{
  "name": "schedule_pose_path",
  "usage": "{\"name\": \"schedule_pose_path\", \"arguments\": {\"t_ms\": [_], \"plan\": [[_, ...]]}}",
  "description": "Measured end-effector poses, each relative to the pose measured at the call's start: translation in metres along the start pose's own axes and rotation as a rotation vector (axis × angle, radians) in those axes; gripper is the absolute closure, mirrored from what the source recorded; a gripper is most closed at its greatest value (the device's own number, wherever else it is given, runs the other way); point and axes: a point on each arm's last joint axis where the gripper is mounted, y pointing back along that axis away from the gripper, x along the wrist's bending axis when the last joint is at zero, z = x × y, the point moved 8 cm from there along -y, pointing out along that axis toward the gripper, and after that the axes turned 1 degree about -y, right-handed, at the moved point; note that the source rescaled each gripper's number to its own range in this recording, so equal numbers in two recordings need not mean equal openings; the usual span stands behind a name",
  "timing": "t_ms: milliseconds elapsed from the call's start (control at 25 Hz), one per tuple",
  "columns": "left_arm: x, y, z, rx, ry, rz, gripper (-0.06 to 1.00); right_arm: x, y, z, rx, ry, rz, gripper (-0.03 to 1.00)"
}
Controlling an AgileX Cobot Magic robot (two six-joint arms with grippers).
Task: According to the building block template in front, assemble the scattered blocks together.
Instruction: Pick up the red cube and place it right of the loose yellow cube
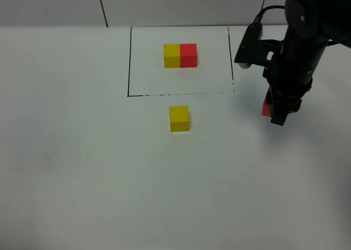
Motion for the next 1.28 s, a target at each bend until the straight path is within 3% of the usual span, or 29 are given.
{"name": "schedule_pose_path", "arguments": {"t_ms": [360, 1040, 1280], "plan": [[0.000, 0.000, 0.000, 0.001, 0.000, 0.000, 0.19, 0.015, -0.011, 0.051, -0.035, 0.179, 0.011, 0.96], [0.000, 0.000, 0.000, 0.001, 0.000, 0.000, 0.19, 0.020, -0.063, 0.103, -0.071, 0.269, 0.129, 0.96], [0.000, 0.000, 0.000, 0.001, 0.000, 0.000, 0.19, 0.019, -0.079, 0.110, -0.089, 0.274, 0.123, 0.96]]}}
